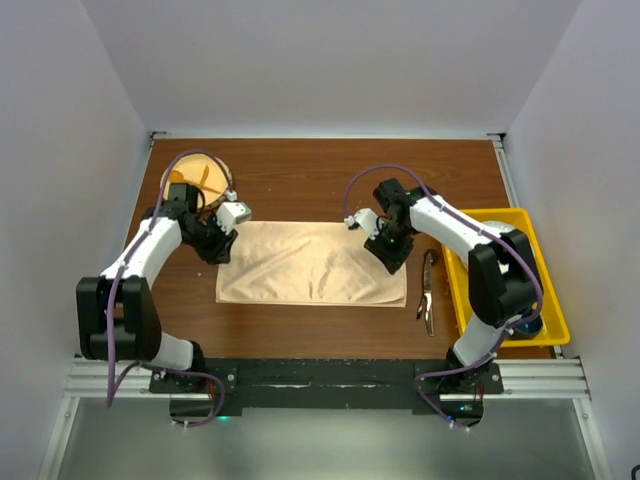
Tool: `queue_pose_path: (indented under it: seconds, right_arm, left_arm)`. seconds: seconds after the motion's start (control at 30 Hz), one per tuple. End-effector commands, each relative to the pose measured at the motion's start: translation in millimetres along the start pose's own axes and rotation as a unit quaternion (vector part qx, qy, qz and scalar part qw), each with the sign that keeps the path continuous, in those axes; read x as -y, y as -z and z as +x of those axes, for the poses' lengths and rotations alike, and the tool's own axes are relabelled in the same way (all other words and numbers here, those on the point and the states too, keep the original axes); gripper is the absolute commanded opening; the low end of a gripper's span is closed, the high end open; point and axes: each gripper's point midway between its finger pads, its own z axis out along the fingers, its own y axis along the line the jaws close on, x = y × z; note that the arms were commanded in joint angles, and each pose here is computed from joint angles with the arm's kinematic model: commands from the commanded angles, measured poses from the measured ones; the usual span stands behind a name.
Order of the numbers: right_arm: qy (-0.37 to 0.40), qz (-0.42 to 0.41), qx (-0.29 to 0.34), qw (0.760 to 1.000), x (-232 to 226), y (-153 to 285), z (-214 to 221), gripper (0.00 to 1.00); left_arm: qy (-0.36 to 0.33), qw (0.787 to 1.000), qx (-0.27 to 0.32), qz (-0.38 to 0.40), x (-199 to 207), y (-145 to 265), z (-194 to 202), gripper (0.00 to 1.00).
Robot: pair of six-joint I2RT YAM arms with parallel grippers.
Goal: Fold the napkin into a case and place the utensils inside
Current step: Fold and flatten the napkin at the center of the board.
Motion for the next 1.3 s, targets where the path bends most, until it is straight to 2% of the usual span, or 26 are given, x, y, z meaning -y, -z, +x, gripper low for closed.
queue_pose_path:
  seconds: [0.0, 0.07, 0.27, 0.57, 0.77, 0.93, 1.13, 1.23, 1.27]
  right_arm:
    - [-0.021, 0.019, -0.002, 1.0, 11.7, -10.3, -8.8, 0.32]
    - [-0.021, 0.029, -0.015, 0.999, 17.5, -20.2, -5.8, 0.32]
    - [-0.019, 0.047, -0.031, 0.998, 29.0, -37.2, -6.7, 0.31]
    - [0.063, 0.047, -0.038, 0.996, 6.2, -49.7, -28.4, 0.31]
    - [0.101, 0.04, -0.048, 0.993, -10.6, -53.0, -25.8, 0.31]
    - [0.112, 0.047, -0.048, 0.991, -10.0, -40.6, -22.9, 0.31]
    - [0.108, 0.074, -0.047, 0.99, 4.5, -23.2, -19.6, 0.33]
    - [0.095, 0.072, -0.011, 0.993, 4.8, 1.6, -35.6, 0.37]
    - [0.087, 0.064, 0.027, 0.994, 0.6, 21.5, -51.5, 0.41]
  left_arm:
    - [0.012, 1.0, 0.022, 0.006, -7.7, -18.6, -7.2, 0.33]
    - [-0.001, 1.0, 0.005, 0.015, 0.5, -31.1, -3.4, 0.31]
    - [0.019, 0.999, -0.031, 0.033, 18.8, -47.3, 31.7, 0.26]
    - [0.028, 0.996, -0.077, 0.038, 54.8, -35.6, 80.0, 0.24]
    - [0.014, 0.995, -0.101, 0.01, 57.3, -22.5, 95.9, 0.23]
    - [0.01, 0.996, -0.092, -0.015, 46.8, -13.2, 84.8, 0.27]
    - [0.012, 0.998, -0.057, 0.0, 43.7, -5.3, 54.9, 0.29]
    - [-0.002, 1.0, -0.006, 0.001, 41.6, 9.1, 22.7, 0.38]
    - [-0.003, 1.0, 0.011, -0.001, 40.0, 14.7, 10.8, 0.41]
